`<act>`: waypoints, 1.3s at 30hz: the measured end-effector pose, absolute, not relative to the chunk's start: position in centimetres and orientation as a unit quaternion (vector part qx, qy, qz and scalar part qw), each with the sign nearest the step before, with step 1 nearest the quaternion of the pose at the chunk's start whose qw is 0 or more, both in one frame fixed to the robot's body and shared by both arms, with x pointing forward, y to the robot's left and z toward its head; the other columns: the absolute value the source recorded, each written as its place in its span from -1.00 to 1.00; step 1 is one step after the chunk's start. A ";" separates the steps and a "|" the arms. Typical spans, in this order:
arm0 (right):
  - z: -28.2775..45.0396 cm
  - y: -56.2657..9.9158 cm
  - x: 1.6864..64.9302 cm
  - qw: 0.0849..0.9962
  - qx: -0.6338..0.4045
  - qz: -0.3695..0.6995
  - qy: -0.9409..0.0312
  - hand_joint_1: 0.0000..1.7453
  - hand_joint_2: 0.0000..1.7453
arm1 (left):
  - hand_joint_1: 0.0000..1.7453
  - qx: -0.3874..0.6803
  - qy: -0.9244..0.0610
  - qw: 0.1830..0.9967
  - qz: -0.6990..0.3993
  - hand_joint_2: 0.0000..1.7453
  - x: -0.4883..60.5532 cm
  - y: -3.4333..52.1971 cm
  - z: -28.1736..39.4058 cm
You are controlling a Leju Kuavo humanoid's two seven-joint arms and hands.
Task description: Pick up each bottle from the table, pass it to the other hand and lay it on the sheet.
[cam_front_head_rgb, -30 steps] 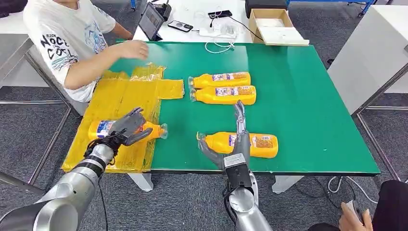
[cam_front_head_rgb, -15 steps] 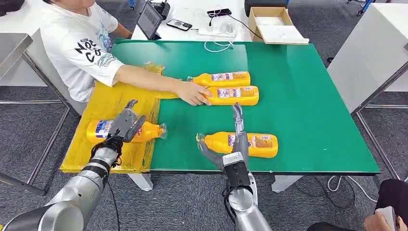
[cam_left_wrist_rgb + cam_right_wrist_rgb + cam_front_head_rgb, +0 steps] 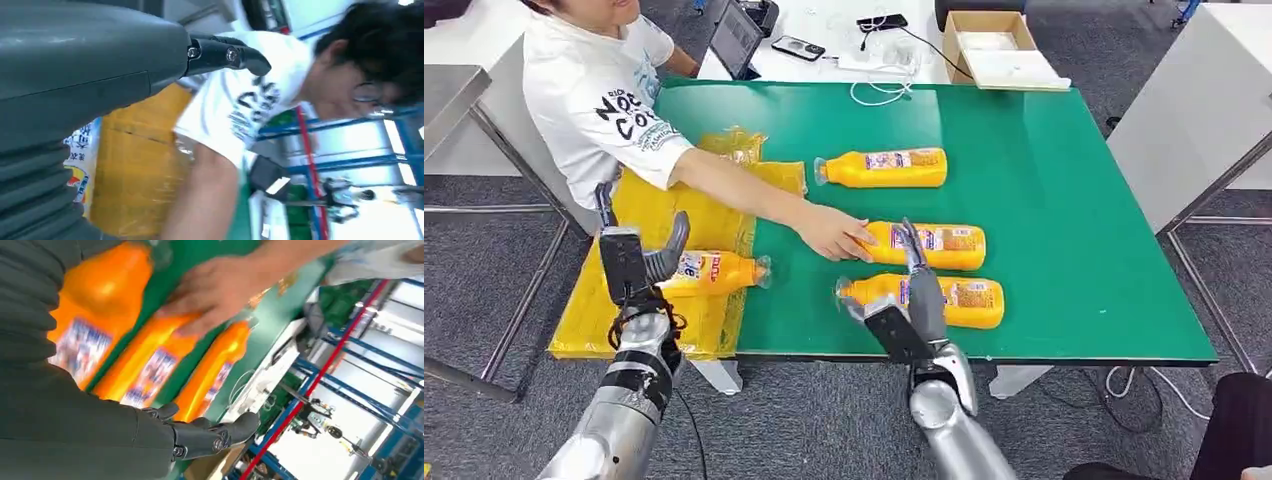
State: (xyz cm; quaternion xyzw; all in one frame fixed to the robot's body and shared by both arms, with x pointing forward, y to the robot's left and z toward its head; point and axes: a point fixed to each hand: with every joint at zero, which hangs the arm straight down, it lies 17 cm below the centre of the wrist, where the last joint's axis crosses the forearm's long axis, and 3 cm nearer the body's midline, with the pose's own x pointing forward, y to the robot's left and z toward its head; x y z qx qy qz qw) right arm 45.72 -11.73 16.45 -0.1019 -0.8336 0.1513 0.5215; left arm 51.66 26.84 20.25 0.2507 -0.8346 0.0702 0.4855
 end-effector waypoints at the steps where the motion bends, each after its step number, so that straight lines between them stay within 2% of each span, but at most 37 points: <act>1: 16.4 -12.1 46.0 0.520 -0.106 0.158 -0.833 -1.00 1.00 | -1.00 0.249 -0.839 0.479 0.070 1.00 51.3 26.5 20.7; 12: 11.2 -17.9 49.6 0.580 -0.165 0.284 -0.746 -1.00 1.00 | -1.00 0.194 -0.861 0.468 0.039 1.00 48.5 22.7 20.5; 20: 9.0 -20.8 50.0 0.597 -0.185 0.318 -0.713 -1.00 1.00 | -1.00 0.184 -0.860 0.476 0.026 1.00 47.6 21.5 19.4; 39: 5.4 -19.3 49.1 0.620 -0.120 0.386 -0.672 -1.00 1.00 | -1.00 0.166 -0.859 0.484 0.019 1.00 47.6 20.6 18.8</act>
